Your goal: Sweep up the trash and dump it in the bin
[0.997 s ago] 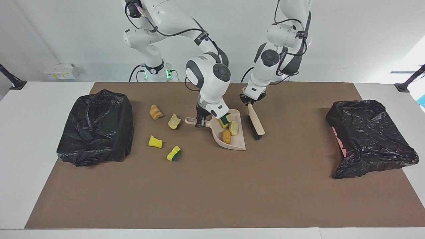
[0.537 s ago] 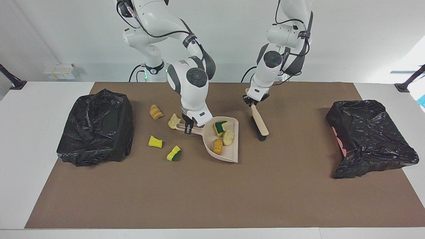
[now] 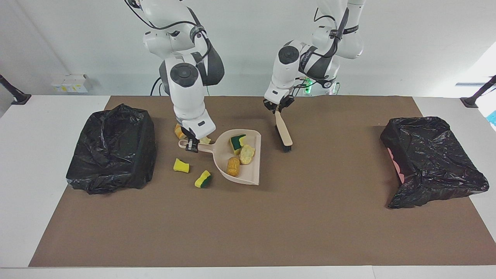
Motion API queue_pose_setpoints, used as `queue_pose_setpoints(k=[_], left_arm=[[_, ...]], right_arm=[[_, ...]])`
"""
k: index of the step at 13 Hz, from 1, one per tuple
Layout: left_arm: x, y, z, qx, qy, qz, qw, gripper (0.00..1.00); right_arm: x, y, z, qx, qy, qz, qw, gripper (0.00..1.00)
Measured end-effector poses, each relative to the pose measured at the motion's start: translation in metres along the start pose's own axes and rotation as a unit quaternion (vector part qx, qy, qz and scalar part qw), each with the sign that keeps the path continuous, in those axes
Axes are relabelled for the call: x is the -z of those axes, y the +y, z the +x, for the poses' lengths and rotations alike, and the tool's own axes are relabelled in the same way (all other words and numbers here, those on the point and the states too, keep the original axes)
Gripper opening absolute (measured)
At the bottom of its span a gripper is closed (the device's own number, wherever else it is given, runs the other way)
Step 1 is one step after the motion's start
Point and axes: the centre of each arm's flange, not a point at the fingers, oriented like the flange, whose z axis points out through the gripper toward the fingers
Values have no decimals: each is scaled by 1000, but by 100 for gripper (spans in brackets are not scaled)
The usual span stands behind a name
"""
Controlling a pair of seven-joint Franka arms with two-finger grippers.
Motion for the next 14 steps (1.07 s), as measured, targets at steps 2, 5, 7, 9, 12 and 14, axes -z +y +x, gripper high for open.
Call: queue_pose_setpoints(k=[2, 5, 7, 9, 12, 14], left_arm=[[1, 10, -26, -12, 4, 2, 1000, 26], [-15, 12, -39, -17, 6, 3, 1000, 26], [-21, 9, -37, -15, 6, 4, 1000, 32], [-20, 7, -33, -10, 6, 2, 1000, 56], [-12, -2, -8, 18, 6, -6, 1000, 90], [1, -14, 21, 51, 6, -13, 999, 100]], right_arm=[[14, -5, -41, 4, 0, -2, 1000, 31], [33, -20, -113, 16, -5, 13, 1000, 31], [43, -30, -170, 28, -4, 21, 999, 31], [50, -40, -230, 39, -2, 26, 999, 31], [47, -56, -327, 64, 5, 23, 998, 31], [47, -67, -381, 80, 5, 8, 997, 31]])
